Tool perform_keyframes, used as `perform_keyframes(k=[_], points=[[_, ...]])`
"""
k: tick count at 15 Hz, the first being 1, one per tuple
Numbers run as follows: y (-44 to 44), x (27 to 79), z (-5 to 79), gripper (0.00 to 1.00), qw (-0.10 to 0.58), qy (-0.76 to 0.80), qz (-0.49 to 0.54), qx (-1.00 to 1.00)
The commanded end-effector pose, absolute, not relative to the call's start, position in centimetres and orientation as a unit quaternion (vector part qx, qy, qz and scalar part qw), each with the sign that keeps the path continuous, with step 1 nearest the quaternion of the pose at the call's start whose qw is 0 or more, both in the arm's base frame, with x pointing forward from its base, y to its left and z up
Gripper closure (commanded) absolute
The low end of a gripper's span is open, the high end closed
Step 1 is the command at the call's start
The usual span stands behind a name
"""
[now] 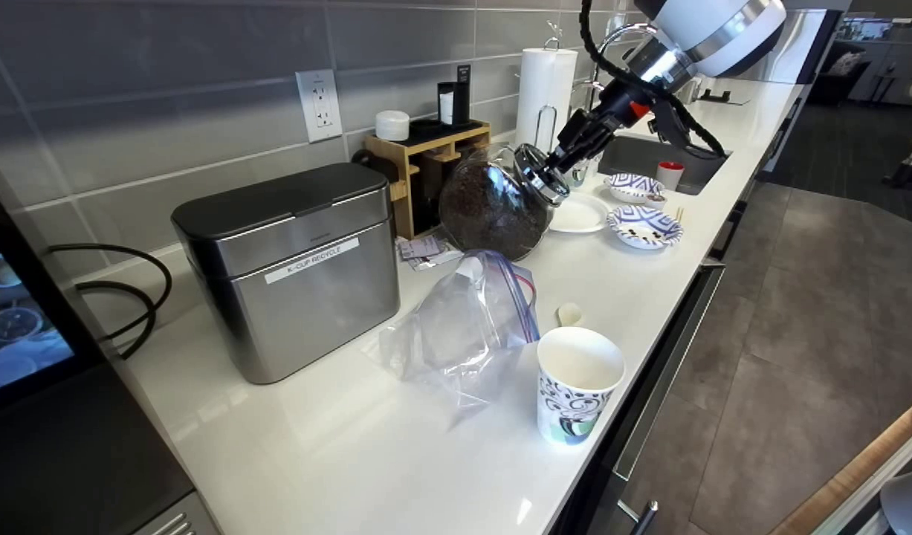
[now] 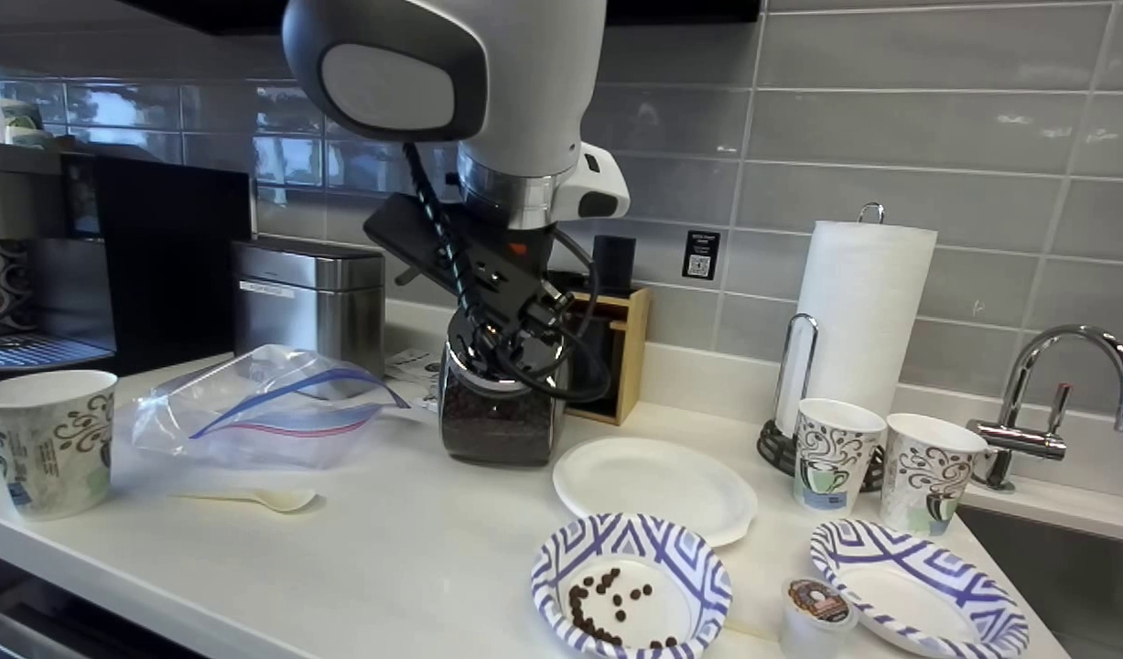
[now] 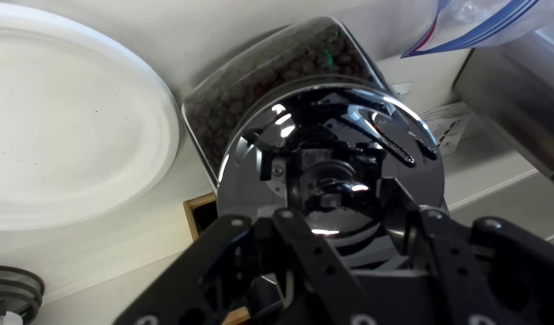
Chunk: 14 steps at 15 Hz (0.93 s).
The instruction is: Put the scoop inside the jar and then close it
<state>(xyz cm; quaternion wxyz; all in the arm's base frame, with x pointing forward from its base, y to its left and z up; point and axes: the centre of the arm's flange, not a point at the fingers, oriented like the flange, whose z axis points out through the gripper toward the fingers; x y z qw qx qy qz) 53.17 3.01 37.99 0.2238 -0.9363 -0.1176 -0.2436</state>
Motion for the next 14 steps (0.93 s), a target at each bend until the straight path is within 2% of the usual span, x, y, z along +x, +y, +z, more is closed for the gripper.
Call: perform_keyframes(k=[1,14], points=[[3.5,53.5,37.2,0.79,0.221,-0.116,-0.249,-0.936],[3.8,52.4,35.9,0.79,0.237,-0.023,-0.265,-0.934]])
